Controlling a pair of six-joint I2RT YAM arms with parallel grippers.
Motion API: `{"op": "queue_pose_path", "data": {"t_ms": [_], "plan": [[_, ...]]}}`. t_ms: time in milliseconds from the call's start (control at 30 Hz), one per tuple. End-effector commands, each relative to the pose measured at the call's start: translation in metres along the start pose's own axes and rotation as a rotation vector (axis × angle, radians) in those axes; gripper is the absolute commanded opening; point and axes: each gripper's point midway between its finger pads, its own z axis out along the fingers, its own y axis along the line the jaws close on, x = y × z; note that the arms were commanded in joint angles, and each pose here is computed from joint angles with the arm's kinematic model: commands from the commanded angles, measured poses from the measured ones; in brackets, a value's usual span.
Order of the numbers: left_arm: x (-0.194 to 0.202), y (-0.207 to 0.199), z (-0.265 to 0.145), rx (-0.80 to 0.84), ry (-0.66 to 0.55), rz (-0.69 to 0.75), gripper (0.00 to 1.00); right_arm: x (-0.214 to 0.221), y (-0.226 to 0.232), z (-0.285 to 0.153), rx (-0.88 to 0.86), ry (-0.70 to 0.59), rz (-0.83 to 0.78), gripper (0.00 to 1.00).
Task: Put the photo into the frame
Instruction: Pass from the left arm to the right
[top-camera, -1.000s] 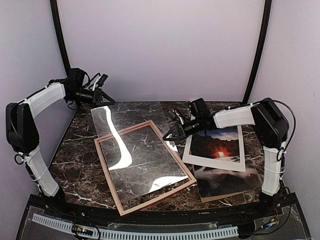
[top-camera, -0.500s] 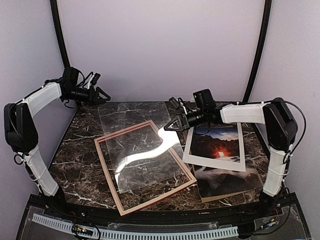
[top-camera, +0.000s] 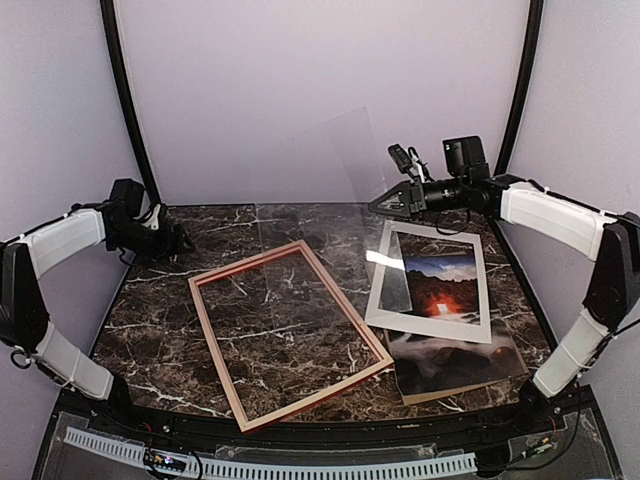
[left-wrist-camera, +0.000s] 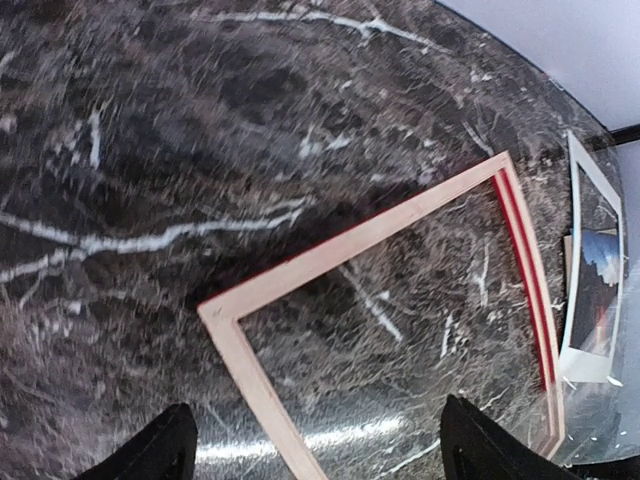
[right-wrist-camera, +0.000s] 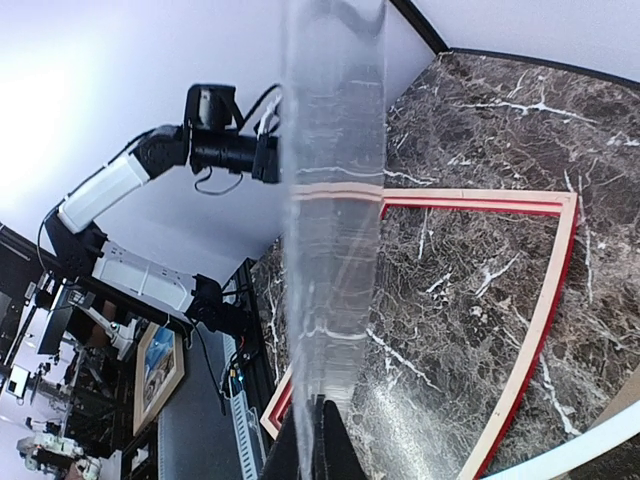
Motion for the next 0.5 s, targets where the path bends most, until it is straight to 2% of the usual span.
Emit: {"op": "queue_pose_path", "data": {"t_ms": [0, 267, 467], "plan": [[0.032, 0.012, 0.009, -0.109, -0.023, -0.084, 0.86, -0.020, 0.016, -0.024, 0.017, -0.058, -0.019, 0.00], [0.078, 0.023, 0.039, -0.221, 0.059, -0.090, 0.74, -0.012, 0.009, -0.025, 0.019, -0.056, 0.008, 0.00], [0.088, 0.023, 0.062, -0.218, 0.105, -0.075, 0.61, -0.006, 0.003, -0.023, 0.020, -0.049, 0.021, 0.00]]}}
